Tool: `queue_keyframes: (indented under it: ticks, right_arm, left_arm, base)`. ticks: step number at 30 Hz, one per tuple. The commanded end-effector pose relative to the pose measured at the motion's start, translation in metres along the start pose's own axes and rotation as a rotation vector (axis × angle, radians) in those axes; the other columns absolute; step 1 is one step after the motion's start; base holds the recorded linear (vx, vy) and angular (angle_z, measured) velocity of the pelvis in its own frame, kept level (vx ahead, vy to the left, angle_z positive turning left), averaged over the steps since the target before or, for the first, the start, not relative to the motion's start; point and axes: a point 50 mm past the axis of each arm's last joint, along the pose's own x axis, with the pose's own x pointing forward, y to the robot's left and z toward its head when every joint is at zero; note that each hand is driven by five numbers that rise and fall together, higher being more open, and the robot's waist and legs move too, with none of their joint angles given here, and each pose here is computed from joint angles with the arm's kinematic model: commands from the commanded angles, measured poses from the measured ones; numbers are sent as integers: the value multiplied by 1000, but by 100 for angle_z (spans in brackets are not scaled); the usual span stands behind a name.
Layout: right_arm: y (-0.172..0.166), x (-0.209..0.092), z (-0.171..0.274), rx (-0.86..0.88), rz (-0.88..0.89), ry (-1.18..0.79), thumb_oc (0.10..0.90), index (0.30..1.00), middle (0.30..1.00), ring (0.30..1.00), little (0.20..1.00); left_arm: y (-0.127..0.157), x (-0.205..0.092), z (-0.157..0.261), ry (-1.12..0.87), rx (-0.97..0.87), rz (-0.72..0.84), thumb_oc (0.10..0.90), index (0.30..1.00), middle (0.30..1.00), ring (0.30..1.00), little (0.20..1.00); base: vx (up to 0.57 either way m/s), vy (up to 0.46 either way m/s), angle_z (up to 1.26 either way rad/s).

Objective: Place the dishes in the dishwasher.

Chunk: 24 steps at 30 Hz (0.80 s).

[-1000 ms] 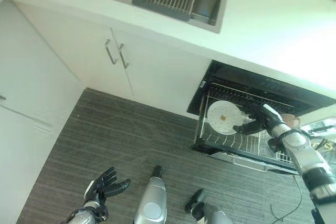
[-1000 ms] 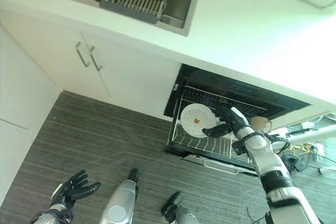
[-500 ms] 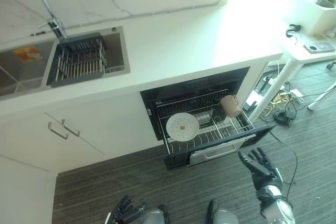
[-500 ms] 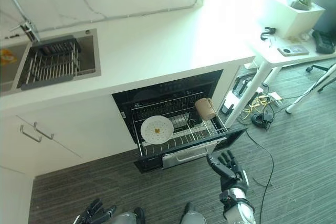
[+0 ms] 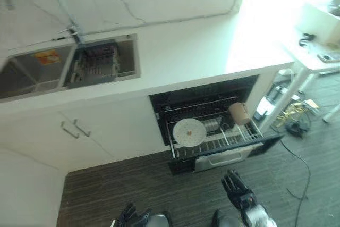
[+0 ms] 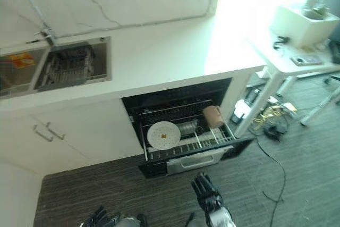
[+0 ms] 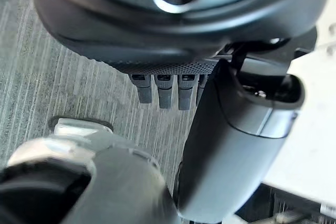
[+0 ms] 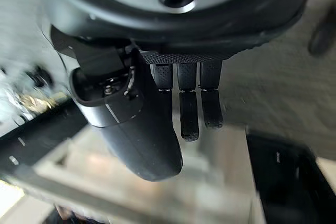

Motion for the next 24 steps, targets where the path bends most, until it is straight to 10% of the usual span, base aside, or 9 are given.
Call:
queue_keyframes:
  ticks: [1,17,24]
  right_arm:
    - [32,-2,48,171,111,-210,400,300,300,300,300]
    - [89,3,150,234,72,-474,400,300,300,300,300]
    - [161,-60,275,172,132,-787,400,300,300,300,300]
  left_arm:
    - [28,-3,10,-38,24,82,800,900,900,900,900]
    - [33,-10,-17,79,63,63,800,900,900,900,900]
    - [42,-3,4,34,82,22,800,900,900,900,900]
  base:
    - [84,78,42]
    - [136,108,38]
    - [48,116,34]
